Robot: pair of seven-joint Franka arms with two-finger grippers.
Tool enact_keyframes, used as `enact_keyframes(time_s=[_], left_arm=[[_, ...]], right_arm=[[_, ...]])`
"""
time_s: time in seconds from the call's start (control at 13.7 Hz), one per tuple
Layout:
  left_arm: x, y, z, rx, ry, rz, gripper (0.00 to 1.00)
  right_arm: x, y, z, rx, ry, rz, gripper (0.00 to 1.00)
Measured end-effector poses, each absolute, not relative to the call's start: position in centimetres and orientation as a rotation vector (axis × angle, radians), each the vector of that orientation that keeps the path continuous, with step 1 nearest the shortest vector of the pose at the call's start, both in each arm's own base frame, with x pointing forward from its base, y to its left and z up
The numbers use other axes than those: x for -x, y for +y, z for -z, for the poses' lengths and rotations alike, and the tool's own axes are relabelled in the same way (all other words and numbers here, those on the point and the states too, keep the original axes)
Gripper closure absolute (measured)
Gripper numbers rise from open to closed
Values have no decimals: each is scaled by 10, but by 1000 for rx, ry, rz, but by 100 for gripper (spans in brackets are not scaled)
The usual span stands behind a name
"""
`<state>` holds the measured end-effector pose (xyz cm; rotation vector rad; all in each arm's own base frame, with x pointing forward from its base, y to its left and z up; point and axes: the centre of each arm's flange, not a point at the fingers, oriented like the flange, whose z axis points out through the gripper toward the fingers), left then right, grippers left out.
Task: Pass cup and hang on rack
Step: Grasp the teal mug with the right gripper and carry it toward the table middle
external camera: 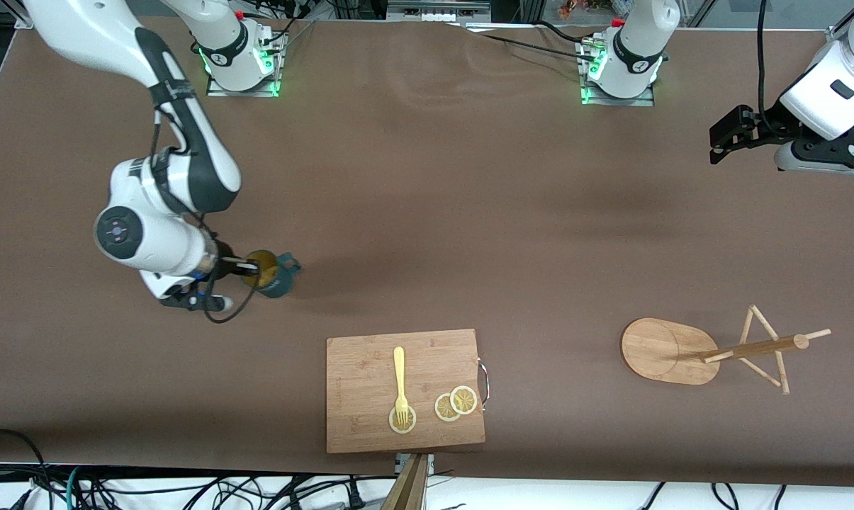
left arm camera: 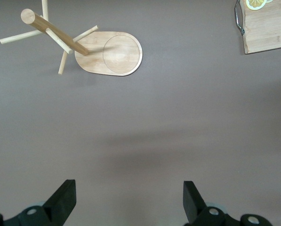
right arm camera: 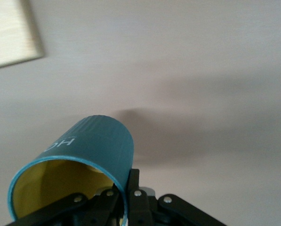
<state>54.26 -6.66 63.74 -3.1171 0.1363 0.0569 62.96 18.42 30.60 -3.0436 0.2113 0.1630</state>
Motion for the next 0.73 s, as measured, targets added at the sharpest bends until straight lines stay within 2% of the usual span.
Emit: enact_keyframes(time_s=[0.37,0.73], left_arm=[[-543,-66,-637,3117,135,-57,0],[-543,-66,-637,3117,134,-57,0]], right_arm=[[-595,338,-327,3006,447,-122,96],[-560,455,-306,2929,778,-153,96]])
